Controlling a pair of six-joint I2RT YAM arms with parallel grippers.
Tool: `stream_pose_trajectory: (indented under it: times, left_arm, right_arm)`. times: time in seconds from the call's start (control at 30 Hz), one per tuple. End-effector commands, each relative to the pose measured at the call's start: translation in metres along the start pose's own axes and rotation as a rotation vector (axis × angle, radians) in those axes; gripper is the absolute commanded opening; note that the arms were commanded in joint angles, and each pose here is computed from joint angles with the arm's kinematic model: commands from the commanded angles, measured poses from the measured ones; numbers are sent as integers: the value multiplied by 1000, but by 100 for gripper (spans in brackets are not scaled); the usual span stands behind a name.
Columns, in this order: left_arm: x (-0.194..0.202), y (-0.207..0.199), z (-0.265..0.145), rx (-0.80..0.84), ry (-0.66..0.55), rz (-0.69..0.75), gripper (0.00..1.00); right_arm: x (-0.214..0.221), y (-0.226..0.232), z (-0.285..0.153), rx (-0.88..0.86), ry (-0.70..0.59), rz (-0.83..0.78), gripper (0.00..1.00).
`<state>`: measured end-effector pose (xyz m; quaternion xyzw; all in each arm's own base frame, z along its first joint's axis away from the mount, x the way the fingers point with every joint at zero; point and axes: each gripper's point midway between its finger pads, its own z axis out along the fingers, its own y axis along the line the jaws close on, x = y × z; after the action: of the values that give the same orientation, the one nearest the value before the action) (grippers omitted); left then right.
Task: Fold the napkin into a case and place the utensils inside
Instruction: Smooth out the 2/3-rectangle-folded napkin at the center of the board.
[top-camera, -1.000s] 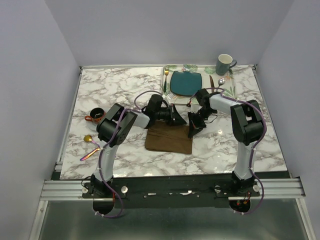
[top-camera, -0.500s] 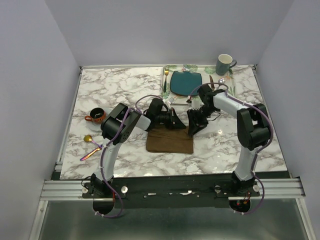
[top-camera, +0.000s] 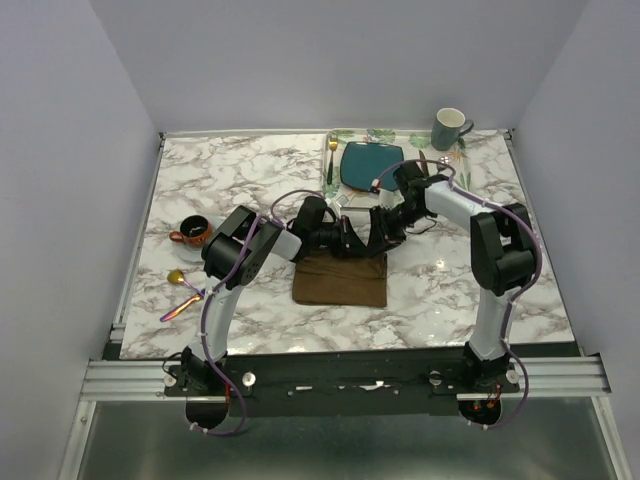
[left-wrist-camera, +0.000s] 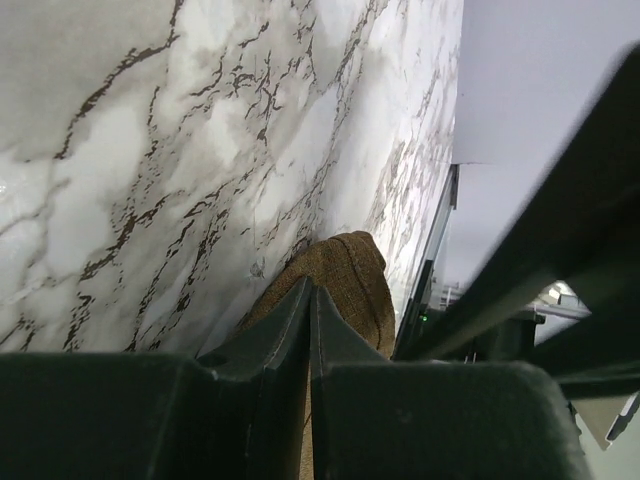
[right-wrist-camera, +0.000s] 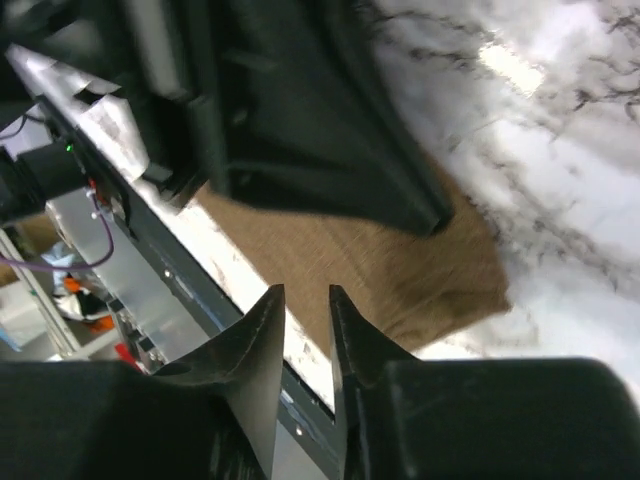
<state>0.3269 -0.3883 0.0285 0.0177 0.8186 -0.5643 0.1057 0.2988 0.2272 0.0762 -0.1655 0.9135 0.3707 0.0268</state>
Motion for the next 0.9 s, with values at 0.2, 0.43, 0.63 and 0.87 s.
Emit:
stream_pose_trajectory:
  times: [0.2,0.43,0.63,0.87]
  left_arm:
    - [-9,10,-5,-31,-31,40,34]
    - [-15,-68,-61,118,-34,182,45]
    - [36,-47,-102,-1,100,353,40]
    - [70,0,-122,-189,234,341,29]
  right_arm:
    - [44,-64,33,150,125,138,23]
    - [52,-87,31,235,157,146,21]
    - [36,-70,25,172,127,110,24]
    - [29,-54,13,142,119,8,38]
